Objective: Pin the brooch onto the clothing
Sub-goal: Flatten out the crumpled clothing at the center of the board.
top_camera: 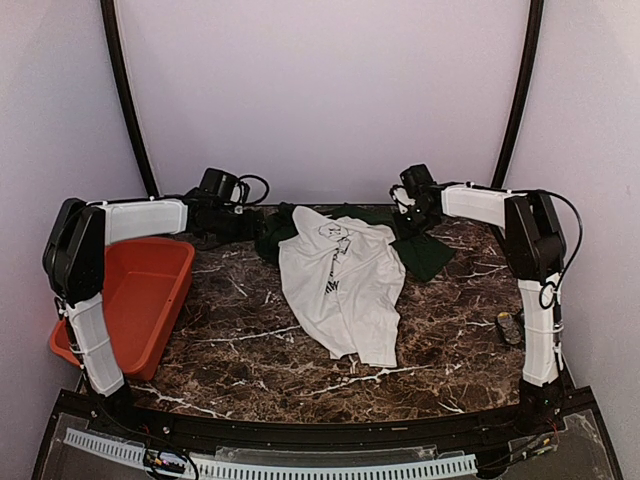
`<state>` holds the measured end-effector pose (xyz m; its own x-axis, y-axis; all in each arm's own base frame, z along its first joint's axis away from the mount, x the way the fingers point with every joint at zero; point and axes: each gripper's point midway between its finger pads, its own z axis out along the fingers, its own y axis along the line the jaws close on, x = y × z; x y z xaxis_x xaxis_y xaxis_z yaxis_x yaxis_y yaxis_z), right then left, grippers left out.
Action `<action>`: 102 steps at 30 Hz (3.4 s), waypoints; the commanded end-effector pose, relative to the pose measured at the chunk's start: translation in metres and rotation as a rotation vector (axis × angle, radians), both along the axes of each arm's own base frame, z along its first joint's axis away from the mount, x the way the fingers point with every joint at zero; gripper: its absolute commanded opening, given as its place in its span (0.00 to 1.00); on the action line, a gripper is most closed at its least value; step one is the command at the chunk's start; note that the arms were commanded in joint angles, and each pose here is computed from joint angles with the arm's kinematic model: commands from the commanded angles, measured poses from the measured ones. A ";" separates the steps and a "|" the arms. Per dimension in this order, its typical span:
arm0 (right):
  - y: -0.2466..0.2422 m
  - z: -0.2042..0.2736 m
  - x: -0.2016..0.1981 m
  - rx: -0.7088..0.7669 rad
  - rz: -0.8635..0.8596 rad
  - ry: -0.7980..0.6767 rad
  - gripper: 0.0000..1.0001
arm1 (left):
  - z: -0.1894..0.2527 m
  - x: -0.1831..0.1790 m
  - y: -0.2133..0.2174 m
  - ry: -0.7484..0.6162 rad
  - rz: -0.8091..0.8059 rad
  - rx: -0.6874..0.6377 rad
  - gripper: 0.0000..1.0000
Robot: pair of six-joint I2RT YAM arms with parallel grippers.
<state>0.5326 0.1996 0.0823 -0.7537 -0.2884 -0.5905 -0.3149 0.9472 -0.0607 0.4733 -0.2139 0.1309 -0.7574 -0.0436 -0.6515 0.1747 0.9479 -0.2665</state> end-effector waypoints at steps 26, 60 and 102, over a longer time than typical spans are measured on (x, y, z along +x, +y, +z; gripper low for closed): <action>-0.003 0.007 -0.005 -0.024 0.015 -0.027 0.00 | -0.054 0.045 -0.080 0.161 -0.075 -0.372 0.30; -0.057 0.155 -0.002 -0.119 0.001 -0.479 0.00 | 0.098 0.046 0.041 -0.221 0.037 0.085 0.01; 0.111 0.015 -0.211 0.123 0.263 0.043 0.93 | -0.046 -0.138 -0.073 0.148 -0.116 0.008 0.99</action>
<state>0.3234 0.2951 0.1120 -0.6494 -0.4580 -0.6070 -0.5667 0.8238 -0.0153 0.3434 -0.2833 0.1081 -0.7920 0.0588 -0.6076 0.2734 0.9241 -0.2670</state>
